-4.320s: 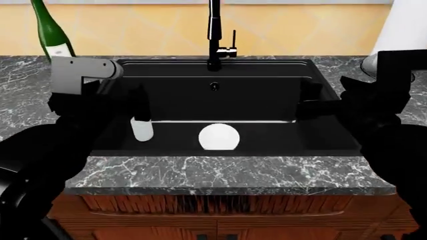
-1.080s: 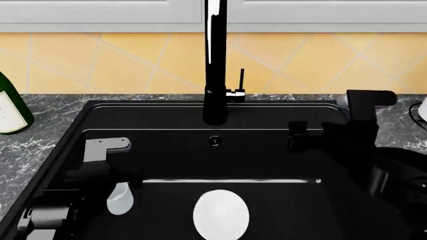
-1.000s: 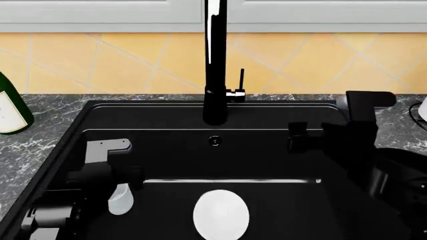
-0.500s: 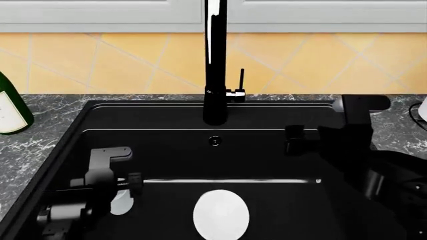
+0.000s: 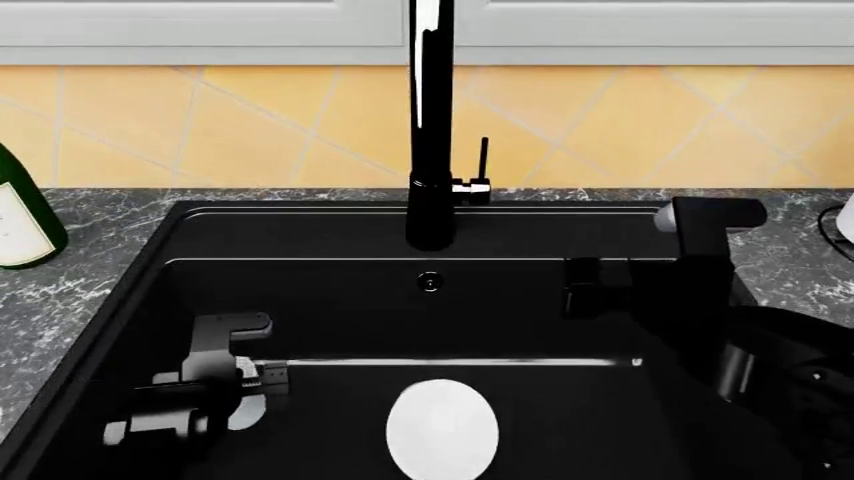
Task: Pick the cup and bowl from the sink and place them on the counter for drying.
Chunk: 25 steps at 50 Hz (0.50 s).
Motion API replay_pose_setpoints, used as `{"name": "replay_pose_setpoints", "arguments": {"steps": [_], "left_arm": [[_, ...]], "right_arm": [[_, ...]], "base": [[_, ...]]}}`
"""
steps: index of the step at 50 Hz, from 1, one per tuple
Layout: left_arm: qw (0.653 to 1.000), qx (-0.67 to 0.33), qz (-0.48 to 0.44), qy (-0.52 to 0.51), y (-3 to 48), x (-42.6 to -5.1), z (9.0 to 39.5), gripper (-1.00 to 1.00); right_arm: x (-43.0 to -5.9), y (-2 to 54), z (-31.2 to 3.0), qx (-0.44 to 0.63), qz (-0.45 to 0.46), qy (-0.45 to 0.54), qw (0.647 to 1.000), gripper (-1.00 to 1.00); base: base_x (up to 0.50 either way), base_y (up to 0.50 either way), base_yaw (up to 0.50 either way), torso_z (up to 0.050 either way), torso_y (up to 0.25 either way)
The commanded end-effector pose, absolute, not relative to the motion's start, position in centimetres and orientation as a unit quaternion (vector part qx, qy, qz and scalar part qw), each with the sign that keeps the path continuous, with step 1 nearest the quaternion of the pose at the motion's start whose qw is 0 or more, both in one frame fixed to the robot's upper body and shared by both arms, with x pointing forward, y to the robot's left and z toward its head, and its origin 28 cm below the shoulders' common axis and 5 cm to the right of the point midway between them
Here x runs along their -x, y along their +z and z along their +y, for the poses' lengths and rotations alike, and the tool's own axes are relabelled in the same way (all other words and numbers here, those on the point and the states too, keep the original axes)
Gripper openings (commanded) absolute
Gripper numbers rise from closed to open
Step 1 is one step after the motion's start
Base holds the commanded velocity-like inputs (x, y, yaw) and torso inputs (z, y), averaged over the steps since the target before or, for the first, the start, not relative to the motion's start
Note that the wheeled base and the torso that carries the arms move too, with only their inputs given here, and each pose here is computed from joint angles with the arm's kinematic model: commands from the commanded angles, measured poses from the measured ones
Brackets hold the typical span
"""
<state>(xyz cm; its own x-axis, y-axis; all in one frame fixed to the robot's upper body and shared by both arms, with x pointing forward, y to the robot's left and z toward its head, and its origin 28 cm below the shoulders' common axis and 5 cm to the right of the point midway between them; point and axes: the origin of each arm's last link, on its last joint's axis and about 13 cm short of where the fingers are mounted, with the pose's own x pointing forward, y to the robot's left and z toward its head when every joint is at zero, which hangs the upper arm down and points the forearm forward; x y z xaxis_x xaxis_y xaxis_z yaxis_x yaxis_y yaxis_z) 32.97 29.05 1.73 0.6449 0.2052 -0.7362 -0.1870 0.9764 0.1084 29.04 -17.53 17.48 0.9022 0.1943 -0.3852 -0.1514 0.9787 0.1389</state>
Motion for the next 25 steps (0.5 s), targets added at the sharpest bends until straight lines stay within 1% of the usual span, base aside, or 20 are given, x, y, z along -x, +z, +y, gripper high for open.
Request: {"name": "replay_pose_setpoints", "arguments": {"steps": [1,10,11,12,13,14,21,22,23,25], "left_arm": [[0.900,-0.013,0.422,0.106,0.7,-32.6,29.0,1.00],[0.903,-0.018,0.420,0.085,0.7,-32.7,28.6,1.00],[0.905,-0.023,0.417,0.086,0.7,-32.8,28.7,-1.00],[0.905,-0.052,0.409,0.102,0.9,-32.9,28.8,-1.00],[0.908,-0.060,0.401,0.101,1.1,-33.0,28.9,-1.00],[0.909,-0.048,0.401,0.099,1.3,-33.0,28.8,-1.00],[0.918,-0.044,0.382,0.093,3.1,-32.2,28.8,-1.00],[0.922,-0.022,0.377,0.088,3.4,-32.0,29.0,-1.00],[0.922,-0.012,0.377,0.083,3.8,-31.9,28.7,-1.00],[0.926,-0.023,0.368,0.081,4.8,-31.6,28.3,-1.00]], "right_arm": [[-29.1,16.9,-17.4,-0.055,0.208,0.090,0.972,1.00],[-29.1,16.7,-17.4,-0.055,0.210,0.091,0.972,1.00],[-29.1,16.7,-17.4,-0.055,0.211,0.091,0.972,1.00],[-29.1,16.7,-17.4,-0.056,0.210,0.091,0.972,1.00],[-29.1,16.6,-17.4,-0.056,0.210,0.091,0.972,1.00],[-29.1,16.6,-17.4,-0.056,0.210,0.092,0.972,1.00],[-29.1,16.7,-17.3,-0.058,0.208,0.094,0.972,1.00],[-29.0,16.6,-17.4,-0.058,0.208,0.093,0.972,1.00],[-29.0,16.6,-17.4,-0.058,0.208,0.093,0.972,1.00],[-29.0,16.6,-17.4,-0.059,0.207,0.092,0.972,1.00]], "base": [[0.00,0.00,0.00,0.000,0.000],[0.00,0.00,0.00,0.000,0.000],[0.00,0.00,0.00,0.000,0.000],[0.00,0.00,0.00,0.000,0.000],[0.00,0.00,0.00,0.000,0.000],[0.00,0.00,0.00,0.000,0.000],[0.00,0.00,0.00,0.000,0.000],[0.00,0.00,0.00,0.000,0.000],[0.00,0.00,0.00,0.000,0.000],[0.00,0.00,0.00,0.000,0.000]]}}
